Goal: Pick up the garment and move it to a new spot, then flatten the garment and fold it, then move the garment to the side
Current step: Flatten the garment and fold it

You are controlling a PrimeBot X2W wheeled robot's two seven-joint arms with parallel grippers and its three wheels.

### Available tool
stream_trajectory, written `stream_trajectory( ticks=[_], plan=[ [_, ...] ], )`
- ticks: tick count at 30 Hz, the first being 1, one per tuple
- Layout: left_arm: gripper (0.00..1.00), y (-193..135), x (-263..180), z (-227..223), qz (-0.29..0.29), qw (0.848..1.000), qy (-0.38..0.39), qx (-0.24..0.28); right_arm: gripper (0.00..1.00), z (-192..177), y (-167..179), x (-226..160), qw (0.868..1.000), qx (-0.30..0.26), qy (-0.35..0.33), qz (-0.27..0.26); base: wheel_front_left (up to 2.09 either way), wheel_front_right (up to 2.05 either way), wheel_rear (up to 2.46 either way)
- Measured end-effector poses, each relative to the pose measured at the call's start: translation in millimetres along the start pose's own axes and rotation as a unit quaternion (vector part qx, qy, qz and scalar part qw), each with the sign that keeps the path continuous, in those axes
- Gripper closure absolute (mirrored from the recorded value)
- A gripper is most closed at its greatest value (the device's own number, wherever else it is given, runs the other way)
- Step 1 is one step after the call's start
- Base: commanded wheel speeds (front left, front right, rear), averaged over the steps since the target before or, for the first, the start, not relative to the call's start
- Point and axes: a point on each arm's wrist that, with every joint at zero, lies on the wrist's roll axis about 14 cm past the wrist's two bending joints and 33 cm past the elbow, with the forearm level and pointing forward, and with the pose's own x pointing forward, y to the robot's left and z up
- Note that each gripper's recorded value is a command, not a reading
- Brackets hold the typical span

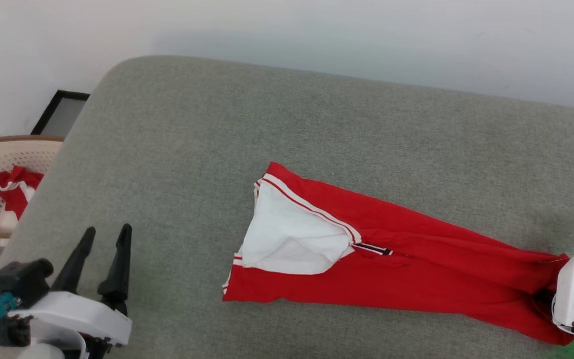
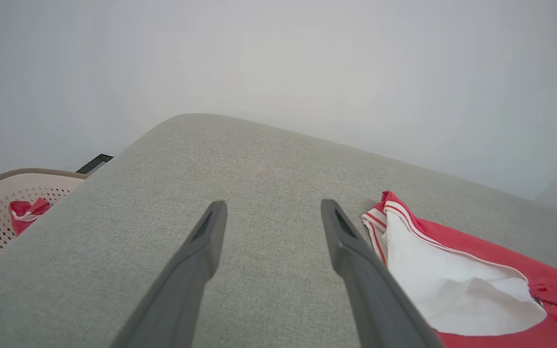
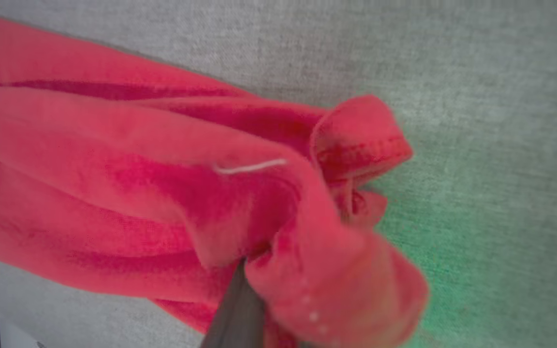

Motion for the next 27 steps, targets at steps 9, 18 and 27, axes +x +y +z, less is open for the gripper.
stream_trajectory(
  ticks=[9, 18, 27],
  plan=[
    [0.00, 3.9, -6.0, -5.9, 0.011, 1.000, -0.016, -0.014, 1.00, 3.1, -5.0, 0.2, 1.000, 0.005, 0.001, -0.001, 0.00, 0.00, 0.00],
    [0.00, 0.2, -1.4, -6.4, 0.003, 1.000, -0.027, -0.013, 1.00, 16.1, -61.7, -23.8, 0.997, 0.020, -0.024, -0.072, 0.00, 0.00, 0.00],
    [0.00, -7.6, 3.9, -15.8, -0.008, 1.000, -0.022, -0.014, 1.00, 26.5, -101.3, -53.1, 0.991, 0.034, -0.051, -0.122, 0.00, 0.00, 0.00]
  ],
)
